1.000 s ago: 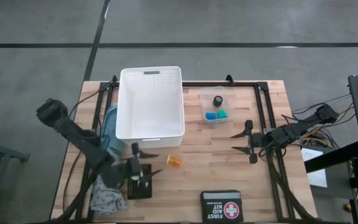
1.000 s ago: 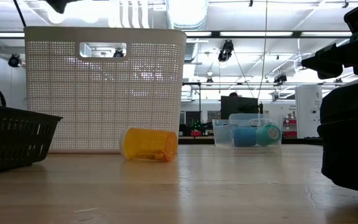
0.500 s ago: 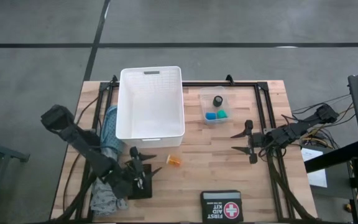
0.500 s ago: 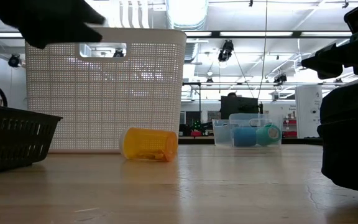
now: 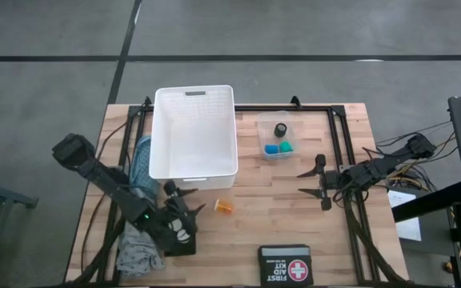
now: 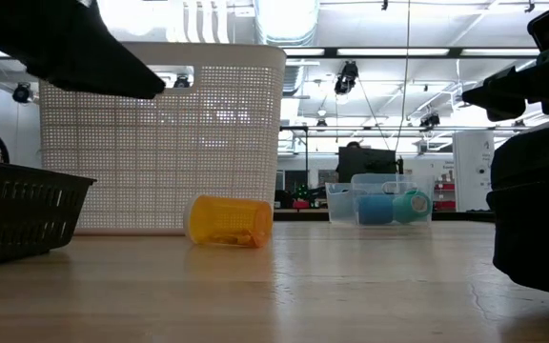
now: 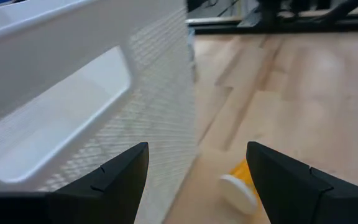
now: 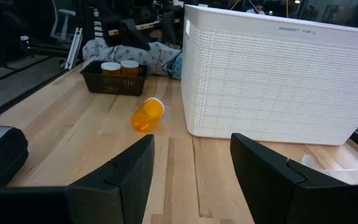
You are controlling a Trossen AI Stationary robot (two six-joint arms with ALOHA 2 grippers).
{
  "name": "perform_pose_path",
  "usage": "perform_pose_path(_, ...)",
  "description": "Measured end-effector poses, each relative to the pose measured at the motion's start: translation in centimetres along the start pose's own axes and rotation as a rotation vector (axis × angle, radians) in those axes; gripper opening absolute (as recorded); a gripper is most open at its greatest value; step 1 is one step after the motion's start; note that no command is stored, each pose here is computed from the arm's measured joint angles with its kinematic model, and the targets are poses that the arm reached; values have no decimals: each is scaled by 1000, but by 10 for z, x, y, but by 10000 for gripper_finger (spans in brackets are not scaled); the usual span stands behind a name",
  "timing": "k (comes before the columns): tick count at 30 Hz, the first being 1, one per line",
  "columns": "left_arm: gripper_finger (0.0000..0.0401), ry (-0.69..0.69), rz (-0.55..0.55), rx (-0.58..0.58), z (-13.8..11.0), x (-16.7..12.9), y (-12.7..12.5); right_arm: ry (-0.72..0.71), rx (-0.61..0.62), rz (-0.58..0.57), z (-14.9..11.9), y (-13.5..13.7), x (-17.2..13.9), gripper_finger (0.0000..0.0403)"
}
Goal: Pick & place medical supplies in basket/bin
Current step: Adjust the white bin, then put the orange pill bottle into the black bin
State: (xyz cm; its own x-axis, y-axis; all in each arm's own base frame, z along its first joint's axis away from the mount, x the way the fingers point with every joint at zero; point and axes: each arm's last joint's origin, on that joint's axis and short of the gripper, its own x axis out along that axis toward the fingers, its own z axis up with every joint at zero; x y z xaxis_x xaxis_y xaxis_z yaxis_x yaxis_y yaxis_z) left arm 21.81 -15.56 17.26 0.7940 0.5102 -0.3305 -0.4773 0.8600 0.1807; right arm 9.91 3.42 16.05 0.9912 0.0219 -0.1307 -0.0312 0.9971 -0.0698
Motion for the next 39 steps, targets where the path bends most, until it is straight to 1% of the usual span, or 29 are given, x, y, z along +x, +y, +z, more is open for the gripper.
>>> perform_pose_path(11, 277, 43, 93, 48, 2, 18, 15, 0, 0, 0, 0, 0, 0, 206)
perform_pose_path(16, 277, 54, 105, 46, 3, 21, 19, 0, 0, 0, 0, 0, 0, 206)
perform_pose_path(18, 277, 62, 80, 19, 5, 21, 17, 0, 0, 0, 0, 0, 0, 206)
perform_pose_path(21, 277, 69, 1, -34, 10, 19, 10, 0, 0, 0, 0, 0, 0, 206)
perform_pose_path(22, 277, 71, -28, -35, 11, 19, 8, 0, 0, 0, 0, 0, 0, 206)
perform_pose_path(26, 277, 101, -149, 28, 14, 21, 3, 0, 0, 0, 0, 0, 0, 206)
perform_pose_path(30, 277, 174, -281, 50, 15, 33, 6, 0, 0, 0, 0, 0, 0, 206)
perform_pose_path(33, 277, 187, -302, 55, 18, 46, 11, 0, 0, 0, 0, 0, 0, 206)
perform_pose_path(37, 277, 149, -289, 76, 24, 56, 16, 0, 0, 0, 0, 0, 0, 206)
perform_pose_path(39, 277, 139, -302, 91, 25, 59, 15, 0, 0, 0, 0, 0, 0, 206)
